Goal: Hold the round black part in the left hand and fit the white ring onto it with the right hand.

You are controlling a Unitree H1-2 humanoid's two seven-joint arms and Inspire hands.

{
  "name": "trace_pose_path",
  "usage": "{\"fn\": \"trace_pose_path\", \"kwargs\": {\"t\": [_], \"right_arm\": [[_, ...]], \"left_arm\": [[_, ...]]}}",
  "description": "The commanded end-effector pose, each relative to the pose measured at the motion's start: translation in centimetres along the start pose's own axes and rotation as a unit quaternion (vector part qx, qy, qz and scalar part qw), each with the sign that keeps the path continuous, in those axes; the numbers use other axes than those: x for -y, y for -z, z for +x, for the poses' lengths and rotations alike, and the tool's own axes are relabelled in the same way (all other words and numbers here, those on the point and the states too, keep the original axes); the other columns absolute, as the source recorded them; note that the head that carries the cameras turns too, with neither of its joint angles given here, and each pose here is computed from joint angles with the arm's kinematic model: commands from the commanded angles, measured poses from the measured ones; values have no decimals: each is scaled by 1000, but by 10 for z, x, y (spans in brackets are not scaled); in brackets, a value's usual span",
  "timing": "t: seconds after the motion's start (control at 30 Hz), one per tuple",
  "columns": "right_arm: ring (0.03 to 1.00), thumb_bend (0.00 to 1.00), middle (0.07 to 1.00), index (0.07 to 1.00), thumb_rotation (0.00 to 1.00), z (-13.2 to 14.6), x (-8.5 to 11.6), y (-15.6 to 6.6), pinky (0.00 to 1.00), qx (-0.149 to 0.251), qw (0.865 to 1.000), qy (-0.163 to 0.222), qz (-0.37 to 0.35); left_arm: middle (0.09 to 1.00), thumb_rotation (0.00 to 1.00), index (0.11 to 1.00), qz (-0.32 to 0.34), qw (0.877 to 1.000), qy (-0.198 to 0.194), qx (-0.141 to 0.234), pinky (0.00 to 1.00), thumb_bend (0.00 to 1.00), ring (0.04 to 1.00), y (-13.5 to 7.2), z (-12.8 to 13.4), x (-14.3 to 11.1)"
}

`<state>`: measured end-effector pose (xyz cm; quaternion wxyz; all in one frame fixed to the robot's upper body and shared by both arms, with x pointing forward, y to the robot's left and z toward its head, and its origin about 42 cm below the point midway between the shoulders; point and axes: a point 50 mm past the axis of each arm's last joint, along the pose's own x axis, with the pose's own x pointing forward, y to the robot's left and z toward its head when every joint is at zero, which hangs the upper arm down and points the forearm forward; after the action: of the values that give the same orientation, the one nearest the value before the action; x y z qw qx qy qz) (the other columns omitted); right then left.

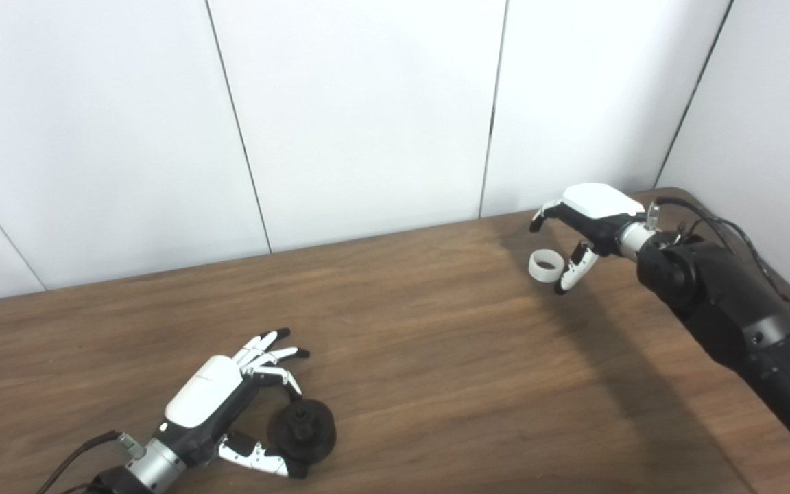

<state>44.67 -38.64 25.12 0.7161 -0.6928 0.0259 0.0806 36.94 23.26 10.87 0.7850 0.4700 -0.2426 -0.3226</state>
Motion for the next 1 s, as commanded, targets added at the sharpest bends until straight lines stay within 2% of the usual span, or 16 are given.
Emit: {"fn": "trace_pose_path", "kwargs": {"t": [0.0,0.3,0.33,0.47,0.57,0.6,0.67,0.7,0.8,0.97], "right_arm": [[898,835,872,738,199,6,37,2,771,3,999,37,-13],[921,836,879,723,229,9,41,1,755,-8,1000,11,-16],[924,838,880,722,234,10,40,1,776,-10,1000,10,-17],[992,853,908,706,237,12,37,-1,973,-25,999,6,-24],[1000,869,938,704,264,13,35,-3,998,-30,999,1,-33],[1000,874,943,704,271,14,34,-3,999,-31,999,0,-34],[1000,878,950,704,280,15,33,-4,1000,-32,999,-2,-36],[1000,879,951,704,282,16,33,-4,1000,-31,999,-3,-35],[1000,890,950,696,287,17,32,-4,1000,-29,999,-4,-35],[1000,890,951,690,293,18,30,-4,1000,-31,999,-10,-39]], "left_arm": [[868,58,481,4,996,87,-25,1000,525,1000,3,-30,37],[870,57,481,-1,996,86,-23,1000,525,1000,1,-33,36],[870,57,481,-2,996,86,-23,1000,525,1000,0,-33,36],[874,57,481,-4,996,87,-22,1000,525,1000,-2,-34,36],[877,57,481,-3,996,89,-23,1000,525,1000,-2,-33,38],[878,58,482,-1,994,95,-46,1000,525,1000,10,-23,56],[928,68,478,2,994,95,-51,1000,521,1000,13,-21,62],[939,70,477,-1,995,90,-41,1000,520,1000,8,-24,55],[890,63,480,-8,997,81,-18,1000,523,1000,-3,-33,39],[875,58,481,-9,997,76,-13,1000,524,1000,-7,-36,34]]}}
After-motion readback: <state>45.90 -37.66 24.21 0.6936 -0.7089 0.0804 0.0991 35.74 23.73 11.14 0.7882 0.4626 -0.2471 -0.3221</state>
